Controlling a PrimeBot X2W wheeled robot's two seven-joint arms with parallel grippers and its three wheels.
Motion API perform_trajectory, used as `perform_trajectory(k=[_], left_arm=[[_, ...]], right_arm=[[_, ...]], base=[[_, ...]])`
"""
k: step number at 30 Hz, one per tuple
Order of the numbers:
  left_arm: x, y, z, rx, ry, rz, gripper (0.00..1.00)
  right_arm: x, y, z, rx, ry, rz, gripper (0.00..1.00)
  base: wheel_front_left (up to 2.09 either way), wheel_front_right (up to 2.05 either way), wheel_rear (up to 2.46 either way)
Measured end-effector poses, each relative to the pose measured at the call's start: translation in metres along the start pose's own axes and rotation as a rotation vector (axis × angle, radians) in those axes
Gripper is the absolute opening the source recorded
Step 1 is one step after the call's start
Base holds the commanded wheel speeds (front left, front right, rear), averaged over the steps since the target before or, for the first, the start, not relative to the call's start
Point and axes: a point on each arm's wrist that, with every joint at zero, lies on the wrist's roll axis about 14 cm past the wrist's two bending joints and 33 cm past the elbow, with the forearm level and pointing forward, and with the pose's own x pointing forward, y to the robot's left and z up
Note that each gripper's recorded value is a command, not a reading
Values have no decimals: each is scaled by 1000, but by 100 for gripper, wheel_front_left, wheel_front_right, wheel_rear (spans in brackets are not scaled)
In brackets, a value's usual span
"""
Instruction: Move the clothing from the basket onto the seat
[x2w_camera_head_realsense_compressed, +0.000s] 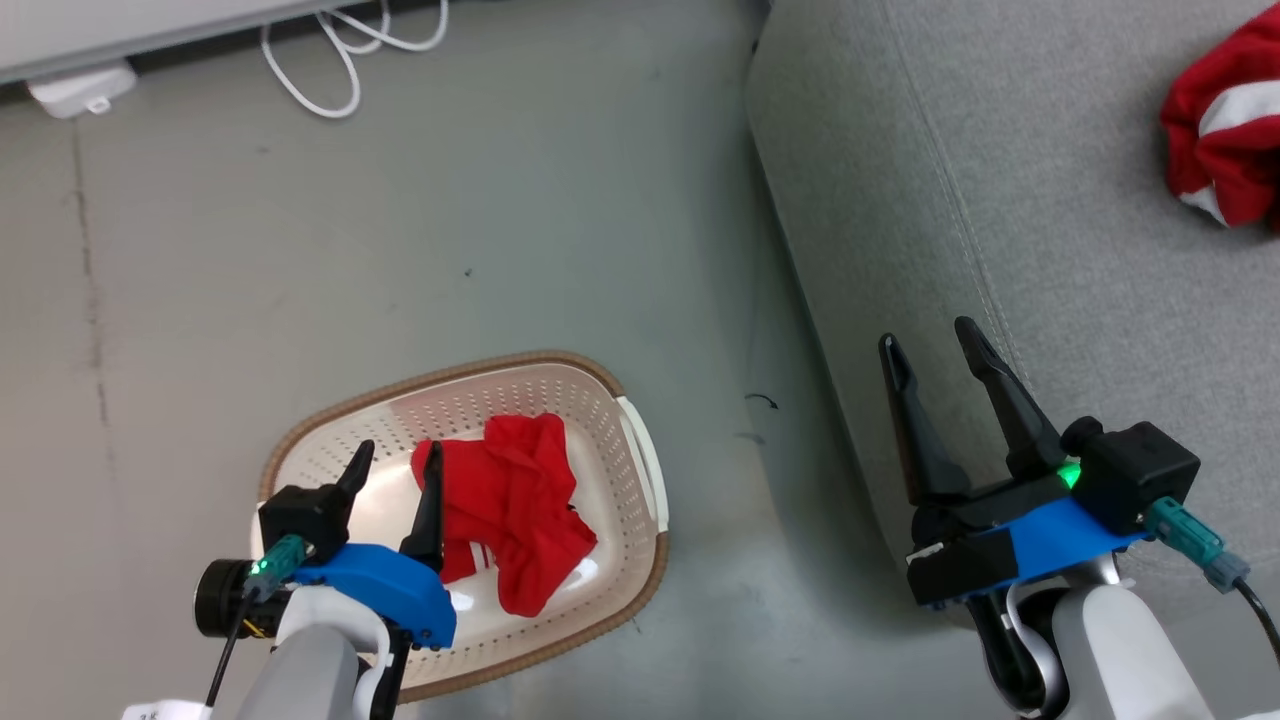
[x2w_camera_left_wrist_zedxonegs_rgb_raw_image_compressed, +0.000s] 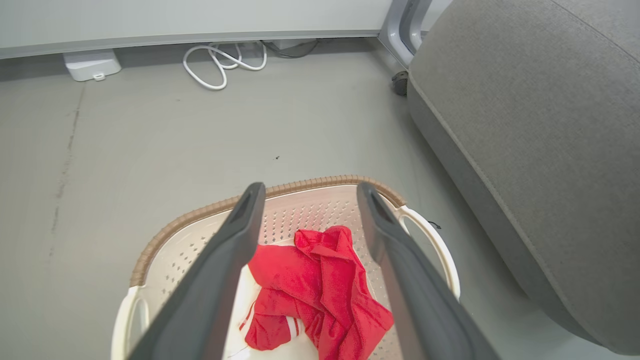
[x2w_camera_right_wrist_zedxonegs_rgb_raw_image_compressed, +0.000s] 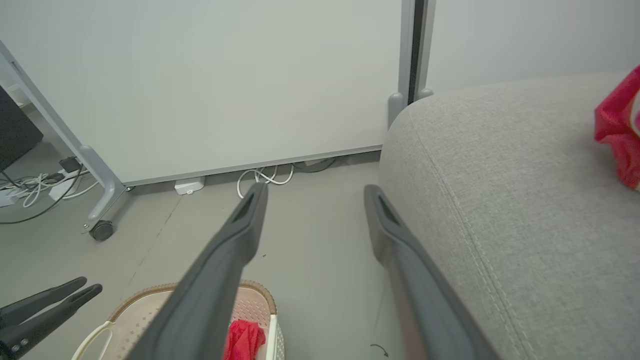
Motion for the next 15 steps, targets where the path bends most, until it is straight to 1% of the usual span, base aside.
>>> perform_trajectory(k=[8, 15], left_arm=[[38, -22, -67, 7, 238, -128, 100], [52, -29, -115, 19, 392, -205, 100]], right_arm=[[0, -31, -33, -9, 72, -85, 100], [-1, -46, -58, 7, 124, -130, 100]], base=[[0, 0, 0], [0, 0, 0]])
